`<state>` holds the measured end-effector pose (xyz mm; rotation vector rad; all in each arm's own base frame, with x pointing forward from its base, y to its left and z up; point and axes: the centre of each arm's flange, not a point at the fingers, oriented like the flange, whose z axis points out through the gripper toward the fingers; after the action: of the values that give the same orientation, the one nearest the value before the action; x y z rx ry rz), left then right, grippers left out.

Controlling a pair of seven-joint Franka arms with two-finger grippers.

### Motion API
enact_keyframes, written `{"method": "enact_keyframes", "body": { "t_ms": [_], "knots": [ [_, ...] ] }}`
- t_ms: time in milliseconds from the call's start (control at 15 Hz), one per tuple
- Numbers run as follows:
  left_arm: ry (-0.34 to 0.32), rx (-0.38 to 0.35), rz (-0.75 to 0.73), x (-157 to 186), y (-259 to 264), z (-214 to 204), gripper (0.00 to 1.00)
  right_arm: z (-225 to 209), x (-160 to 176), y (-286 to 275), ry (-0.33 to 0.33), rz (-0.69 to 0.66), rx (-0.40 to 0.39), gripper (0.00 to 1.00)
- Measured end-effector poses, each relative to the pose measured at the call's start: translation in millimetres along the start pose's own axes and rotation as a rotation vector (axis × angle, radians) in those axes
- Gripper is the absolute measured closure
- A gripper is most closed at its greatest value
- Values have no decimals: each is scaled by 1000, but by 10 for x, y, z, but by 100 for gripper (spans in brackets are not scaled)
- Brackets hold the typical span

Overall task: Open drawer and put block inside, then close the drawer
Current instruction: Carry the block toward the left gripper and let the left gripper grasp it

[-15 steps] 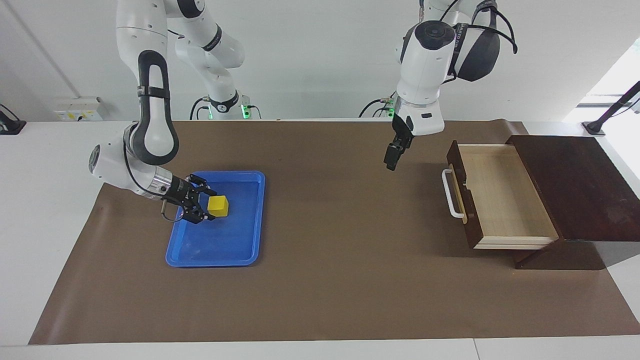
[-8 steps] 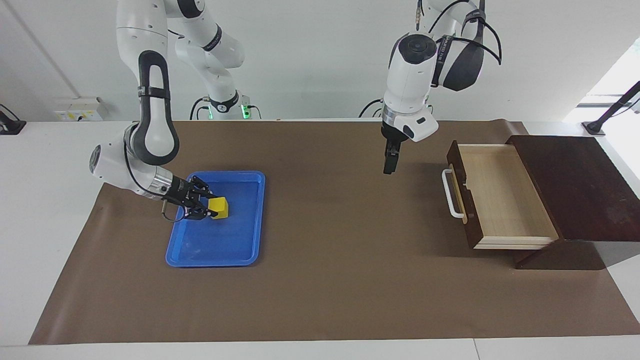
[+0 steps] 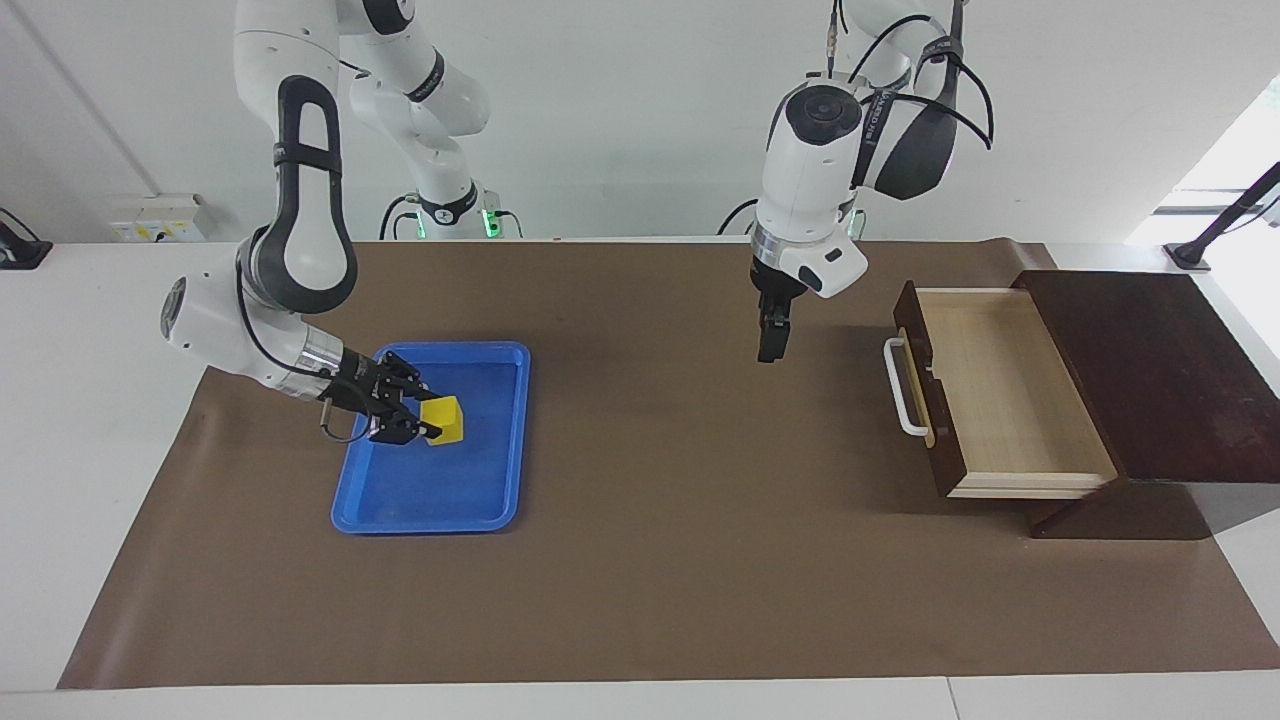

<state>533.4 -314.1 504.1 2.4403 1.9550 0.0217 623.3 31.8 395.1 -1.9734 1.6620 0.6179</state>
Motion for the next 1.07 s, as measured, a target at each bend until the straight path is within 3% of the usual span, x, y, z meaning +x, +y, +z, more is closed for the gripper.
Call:
{"method": "enact_keyframes", "body": {
  "t_ms": [267,533,800,1067],
  "knots": [
    [-22,4,-37,-31,88,127,0,217,-1100,-271,0,37,-2,45],
    [-110,-47,-88,-121,162,127,0,732,-1881,-264,11,75,3,45],
    [-154,-99,-82,-393,106,299,0,1099,-2270,-167,14,104,-22,45],
    [-185,-109,-148,-553,19,494,0,1171,-2299,-145,17,121,-26,45]
  ]
}}
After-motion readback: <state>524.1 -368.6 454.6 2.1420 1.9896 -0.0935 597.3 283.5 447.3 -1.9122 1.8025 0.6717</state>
